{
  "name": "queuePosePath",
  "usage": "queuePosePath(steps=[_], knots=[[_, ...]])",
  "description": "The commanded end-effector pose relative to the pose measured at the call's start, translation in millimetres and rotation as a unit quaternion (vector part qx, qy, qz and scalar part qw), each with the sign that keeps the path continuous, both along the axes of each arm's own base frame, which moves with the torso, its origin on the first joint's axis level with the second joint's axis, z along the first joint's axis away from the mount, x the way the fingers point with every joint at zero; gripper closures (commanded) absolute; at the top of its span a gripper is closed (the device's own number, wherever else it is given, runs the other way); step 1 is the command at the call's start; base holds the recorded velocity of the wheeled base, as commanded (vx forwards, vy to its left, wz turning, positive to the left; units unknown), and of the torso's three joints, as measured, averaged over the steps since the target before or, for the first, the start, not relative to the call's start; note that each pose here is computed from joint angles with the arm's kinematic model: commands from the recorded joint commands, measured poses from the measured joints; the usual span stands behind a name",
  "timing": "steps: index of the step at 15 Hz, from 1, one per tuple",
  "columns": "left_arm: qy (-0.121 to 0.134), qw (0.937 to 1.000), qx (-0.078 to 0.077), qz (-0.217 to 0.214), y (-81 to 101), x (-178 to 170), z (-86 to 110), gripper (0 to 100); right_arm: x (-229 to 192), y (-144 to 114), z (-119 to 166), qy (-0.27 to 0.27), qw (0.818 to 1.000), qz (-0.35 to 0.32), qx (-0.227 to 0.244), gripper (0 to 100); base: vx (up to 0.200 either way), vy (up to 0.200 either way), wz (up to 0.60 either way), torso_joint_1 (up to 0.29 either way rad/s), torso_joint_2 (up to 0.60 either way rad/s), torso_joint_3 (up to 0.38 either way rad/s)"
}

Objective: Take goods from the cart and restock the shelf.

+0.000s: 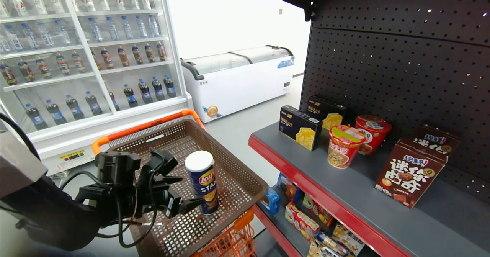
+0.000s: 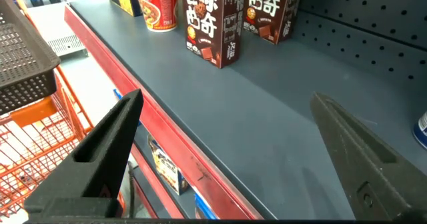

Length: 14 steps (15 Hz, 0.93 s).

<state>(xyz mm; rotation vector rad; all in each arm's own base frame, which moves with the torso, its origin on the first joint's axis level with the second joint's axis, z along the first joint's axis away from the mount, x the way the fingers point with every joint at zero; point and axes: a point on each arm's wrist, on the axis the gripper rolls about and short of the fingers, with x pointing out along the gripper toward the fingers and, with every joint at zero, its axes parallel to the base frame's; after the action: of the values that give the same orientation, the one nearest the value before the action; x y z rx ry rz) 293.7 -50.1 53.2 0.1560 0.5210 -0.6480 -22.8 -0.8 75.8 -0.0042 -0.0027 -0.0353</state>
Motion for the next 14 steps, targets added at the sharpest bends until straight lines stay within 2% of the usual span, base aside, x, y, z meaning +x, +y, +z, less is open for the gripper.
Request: queuePosePath(steps=[1,7,9,10,12,13,14], knots=[[0.002,0.9999,0.005,-0.015,-9.4,17,-12.5,0,0,0,0,0.001,1.0,0.0,0.0,0,0.0,0.0,0.0,0.0,0.0,0.0],[-0.003,0.9994,0.002,-0.035,-26.0,35,-19.6,0,0,0,0,0.001,1.0,0.0,0.0,0,0.0,0.0,0.0,0.0,0.0,0.0],[-0.016,0.9992,-0.002,-0.038,-29.9,42,-16.1,0,0,0,0,0.001,1.0,0.0,0.0,0,0.0,0.0,0.0,0.0,0.0,0.0],[-0.016,0.9991,-0.002,-0.038,-30.0,42,-15.8,100,0,0,0,0.001,1.0,0.0,0.0,0,0.0,0.0,0.0,0.0,0.0,0.0],[-0.021,0.9993,0.0,-0.032,-30.1,44,-13.7,100,0,0,0,0.001,1.0,-0.001,0.0,0,0.0,0.0,0.0,0.0,0.0,0.0],[-0.019,0.9996,0.007,-0.02,-28.8,40,-12.9,100,0,0,0,0.001,1.0,0.0,0.0,0,0.0,0.0,0.0,0.0,0.0,0.0],[-0.024,0.9997,0.001,-0.012,-28.2,38,-6.0,100,0,0,0,0.001,1.0,0.0,0.0,0,0.0,0.0,0.0,0.0,0.0,0.0]])
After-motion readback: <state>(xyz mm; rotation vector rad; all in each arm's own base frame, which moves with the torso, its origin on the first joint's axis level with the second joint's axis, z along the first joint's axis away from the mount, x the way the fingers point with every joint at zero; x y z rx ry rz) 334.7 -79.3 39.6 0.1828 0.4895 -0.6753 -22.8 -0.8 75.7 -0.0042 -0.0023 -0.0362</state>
